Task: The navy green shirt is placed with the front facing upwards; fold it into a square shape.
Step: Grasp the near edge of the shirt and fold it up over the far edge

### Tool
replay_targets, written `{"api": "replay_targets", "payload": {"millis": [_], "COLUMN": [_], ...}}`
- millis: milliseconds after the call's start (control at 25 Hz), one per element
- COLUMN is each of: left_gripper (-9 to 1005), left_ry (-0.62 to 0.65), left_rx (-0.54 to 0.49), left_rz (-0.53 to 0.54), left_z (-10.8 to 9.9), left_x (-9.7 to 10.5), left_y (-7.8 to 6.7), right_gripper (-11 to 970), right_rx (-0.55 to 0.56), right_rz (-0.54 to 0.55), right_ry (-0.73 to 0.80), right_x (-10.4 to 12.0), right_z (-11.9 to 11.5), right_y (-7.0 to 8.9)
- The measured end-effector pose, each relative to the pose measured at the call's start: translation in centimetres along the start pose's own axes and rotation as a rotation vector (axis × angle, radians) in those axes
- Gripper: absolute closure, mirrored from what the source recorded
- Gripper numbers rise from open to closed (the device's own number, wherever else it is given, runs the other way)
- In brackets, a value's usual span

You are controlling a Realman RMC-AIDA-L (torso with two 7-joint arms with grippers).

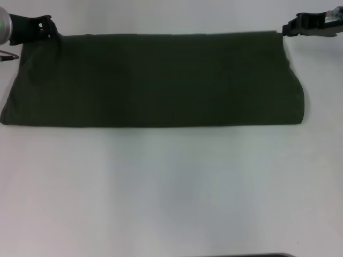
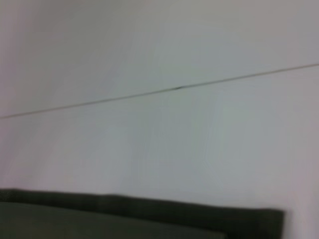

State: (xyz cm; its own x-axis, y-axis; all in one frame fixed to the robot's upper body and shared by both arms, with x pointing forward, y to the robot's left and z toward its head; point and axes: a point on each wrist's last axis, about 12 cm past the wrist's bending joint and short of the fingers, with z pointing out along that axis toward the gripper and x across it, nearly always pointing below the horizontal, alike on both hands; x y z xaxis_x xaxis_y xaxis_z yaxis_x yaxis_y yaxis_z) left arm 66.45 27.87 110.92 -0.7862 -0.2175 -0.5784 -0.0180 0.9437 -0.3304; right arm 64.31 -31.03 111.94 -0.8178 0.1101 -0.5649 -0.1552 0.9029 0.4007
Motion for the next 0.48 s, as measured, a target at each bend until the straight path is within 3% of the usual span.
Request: {"api": "replay_targets", "payload": {"millis": [200,480], "left_gripper": [749,527], "left_ry": [-0.004,-0.014], "left_rx": [-0.008,-0.015], "left_rz": [-0.021,-0.043], "left_z": [-0.1,-1.2], "left_x": [0.0,-0.2], "left_y": [0.3,1.7], "right_gripper": [772,625], "right_rx": [0.026,-0.009], "right_rz": [0.035,0.012], "right_ry": [-0.033,-0.003], "right_x": [-1.3,-2.0], "right_z": [-1.0,-1.6], "right_y": [-0.8,-0.2]}}
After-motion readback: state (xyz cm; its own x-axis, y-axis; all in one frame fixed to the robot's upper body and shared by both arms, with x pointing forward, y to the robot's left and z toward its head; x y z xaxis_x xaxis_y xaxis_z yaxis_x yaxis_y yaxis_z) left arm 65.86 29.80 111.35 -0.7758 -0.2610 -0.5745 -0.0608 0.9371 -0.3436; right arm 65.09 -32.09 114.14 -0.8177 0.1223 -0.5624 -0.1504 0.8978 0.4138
